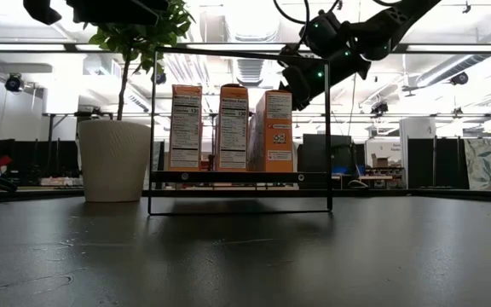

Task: Stack cereal on shelf
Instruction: Put the blue cereal box on the shelf aligned with the other blue cereal boxes, then adjust the red cereal box on the shelf

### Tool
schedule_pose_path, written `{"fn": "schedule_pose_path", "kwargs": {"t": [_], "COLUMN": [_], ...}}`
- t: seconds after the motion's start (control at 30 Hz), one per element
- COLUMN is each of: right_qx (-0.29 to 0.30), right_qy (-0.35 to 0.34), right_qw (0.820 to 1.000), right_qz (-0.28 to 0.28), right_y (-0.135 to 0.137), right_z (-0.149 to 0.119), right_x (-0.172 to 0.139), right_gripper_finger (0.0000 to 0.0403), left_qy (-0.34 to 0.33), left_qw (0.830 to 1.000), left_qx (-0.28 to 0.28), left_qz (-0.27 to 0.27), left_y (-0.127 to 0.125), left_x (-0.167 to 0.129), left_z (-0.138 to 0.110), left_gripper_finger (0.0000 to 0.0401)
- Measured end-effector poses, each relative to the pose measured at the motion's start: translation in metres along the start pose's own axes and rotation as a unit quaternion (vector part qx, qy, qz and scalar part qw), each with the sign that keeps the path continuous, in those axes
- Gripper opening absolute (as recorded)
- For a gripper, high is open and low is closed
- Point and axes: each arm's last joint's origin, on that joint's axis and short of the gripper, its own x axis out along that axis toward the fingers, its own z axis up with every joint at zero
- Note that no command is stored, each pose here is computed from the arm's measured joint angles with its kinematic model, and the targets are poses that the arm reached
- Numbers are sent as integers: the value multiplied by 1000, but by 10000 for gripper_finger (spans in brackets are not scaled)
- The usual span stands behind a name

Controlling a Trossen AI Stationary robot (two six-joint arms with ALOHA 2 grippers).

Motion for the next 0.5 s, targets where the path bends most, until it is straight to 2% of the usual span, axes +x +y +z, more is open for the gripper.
{"fn": "schedule_pose_path", "kwargs": {"t": [0.5], "right_qx": [-6], "right_qy": [-28], "right_qw": [1000], "right_qz": [-9], "right_y": [-2], "right_z": [11], "right_x": [-7], "right_gripper_finger": [8], "left_qy": [2], "left_qw": [1000], "left_qx": [2], "left_qz": [-1], "left_y": [0], "left_x": [0], "left_z": [-1], "left_gripper_finger": [241]}}
